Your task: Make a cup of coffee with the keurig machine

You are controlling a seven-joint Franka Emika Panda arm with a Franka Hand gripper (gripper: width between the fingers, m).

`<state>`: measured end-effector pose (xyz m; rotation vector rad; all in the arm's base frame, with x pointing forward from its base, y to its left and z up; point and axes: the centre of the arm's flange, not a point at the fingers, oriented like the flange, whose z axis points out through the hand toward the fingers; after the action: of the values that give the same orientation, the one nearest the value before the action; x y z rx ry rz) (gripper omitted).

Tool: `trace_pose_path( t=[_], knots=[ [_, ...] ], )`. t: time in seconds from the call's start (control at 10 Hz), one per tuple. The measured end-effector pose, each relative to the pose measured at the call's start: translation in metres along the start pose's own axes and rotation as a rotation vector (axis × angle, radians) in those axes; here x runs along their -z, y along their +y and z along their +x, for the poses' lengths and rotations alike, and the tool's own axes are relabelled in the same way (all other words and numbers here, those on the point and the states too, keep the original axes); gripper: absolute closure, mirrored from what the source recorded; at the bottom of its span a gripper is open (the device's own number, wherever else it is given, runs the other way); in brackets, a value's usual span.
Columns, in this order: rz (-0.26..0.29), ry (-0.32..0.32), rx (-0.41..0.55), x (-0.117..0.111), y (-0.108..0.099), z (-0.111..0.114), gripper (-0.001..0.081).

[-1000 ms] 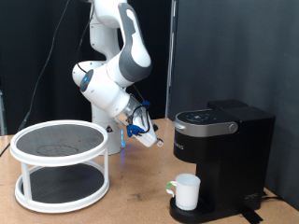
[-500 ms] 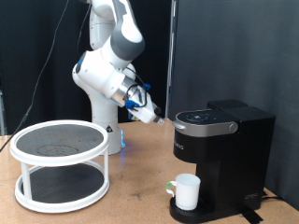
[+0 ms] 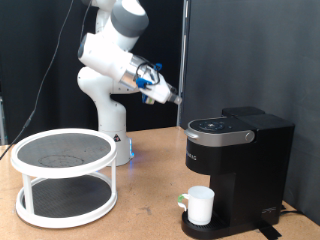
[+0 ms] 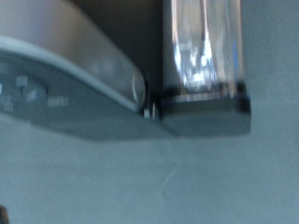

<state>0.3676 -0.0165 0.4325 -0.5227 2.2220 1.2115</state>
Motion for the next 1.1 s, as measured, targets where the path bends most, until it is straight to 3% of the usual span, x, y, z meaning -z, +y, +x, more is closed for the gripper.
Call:
trace_pose_path(
  t=[0.2,0.4,0.5,0.6,0.9,1.1],
  knots=[
    [-0.015,-0.061,-0.002,0.014,0.015,-0.013,0.0072],
    [-0.018,-0.066,0.003,0.013,0.015,-0.015,0.0072],
    [-0.017,-0.084,0.02,0.015,0.019,-0.026,0.0072],
    [0.016,-0.057,0.063,0.016,0.026,-0.038,0.0072],
    [0.27,0.178,0.216,0.007,0.047,-0.075,0.0072],
    [0.416,0.375,0.322,-0.001,0.062,-0.097,0.0072]
  ],
)
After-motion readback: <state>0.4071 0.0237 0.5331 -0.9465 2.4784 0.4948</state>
